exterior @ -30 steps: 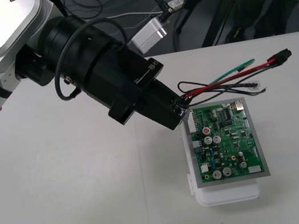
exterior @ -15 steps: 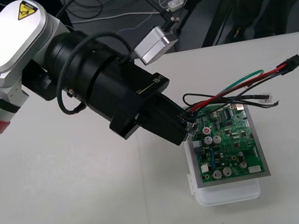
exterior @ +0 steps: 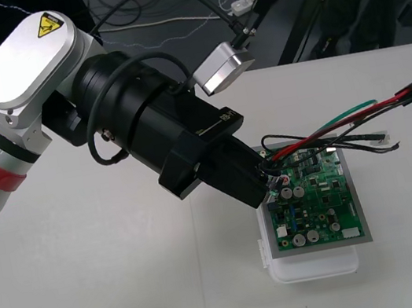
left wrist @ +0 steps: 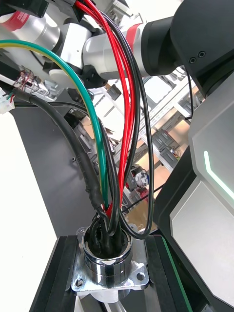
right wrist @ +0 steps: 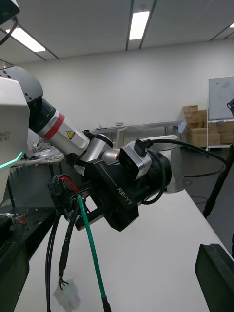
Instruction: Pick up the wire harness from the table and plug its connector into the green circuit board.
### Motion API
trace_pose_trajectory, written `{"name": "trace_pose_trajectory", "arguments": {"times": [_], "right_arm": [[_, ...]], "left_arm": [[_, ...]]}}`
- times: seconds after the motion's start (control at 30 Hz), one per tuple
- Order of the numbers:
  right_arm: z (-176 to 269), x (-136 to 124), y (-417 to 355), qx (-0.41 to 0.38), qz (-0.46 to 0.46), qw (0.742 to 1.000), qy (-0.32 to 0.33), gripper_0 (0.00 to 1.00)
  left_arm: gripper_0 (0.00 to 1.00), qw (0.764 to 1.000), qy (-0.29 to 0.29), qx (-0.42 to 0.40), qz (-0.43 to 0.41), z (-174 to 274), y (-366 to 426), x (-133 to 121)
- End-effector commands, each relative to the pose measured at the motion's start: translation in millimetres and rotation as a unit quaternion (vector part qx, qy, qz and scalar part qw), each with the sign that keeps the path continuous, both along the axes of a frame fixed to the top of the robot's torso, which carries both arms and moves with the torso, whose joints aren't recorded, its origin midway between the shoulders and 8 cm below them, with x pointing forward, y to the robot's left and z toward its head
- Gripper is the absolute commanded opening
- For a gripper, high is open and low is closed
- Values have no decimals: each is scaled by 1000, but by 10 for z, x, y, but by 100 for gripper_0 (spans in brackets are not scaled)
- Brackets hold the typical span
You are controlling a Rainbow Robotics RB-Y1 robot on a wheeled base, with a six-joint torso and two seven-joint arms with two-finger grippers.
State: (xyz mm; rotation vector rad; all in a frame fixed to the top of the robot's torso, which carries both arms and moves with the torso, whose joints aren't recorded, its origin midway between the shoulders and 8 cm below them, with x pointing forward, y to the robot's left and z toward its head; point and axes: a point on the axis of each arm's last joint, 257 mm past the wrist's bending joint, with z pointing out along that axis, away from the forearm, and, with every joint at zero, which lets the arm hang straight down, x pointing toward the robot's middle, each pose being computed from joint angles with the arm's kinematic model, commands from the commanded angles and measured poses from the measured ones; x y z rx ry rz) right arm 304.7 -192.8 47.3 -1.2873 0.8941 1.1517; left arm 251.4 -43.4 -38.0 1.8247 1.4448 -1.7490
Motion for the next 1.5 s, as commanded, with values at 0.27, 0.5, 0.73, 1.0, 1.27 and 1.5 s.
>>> {"name": "trace_pose_trajectory", "arguments": {"times": [0.27,0.5,0.73,1.0,1.27,1.5], "right_arm": [[-14,-249,373,32,75,997,-14,100],[109,-384,409,55,98,994,-20,100],[186,-509,440,63,116,991,-29,100],[226,-597,475,70,129,989,-34,100],[198,-470,419,72,112,991,-23,100],[130,-447,395,65,104,992,-13,100]], "left_arm": [[0,999,28,2,-24,156,22,-183],[0,999,30,5,-24,150,17,-187],[0,999,31,7,-22,138,21,-180],[0,999,32,6,-23,140,19,-186],[0,999,33,8,-21,137,27,-179],[0,999,37,9,-22,151,29,-186]]}}
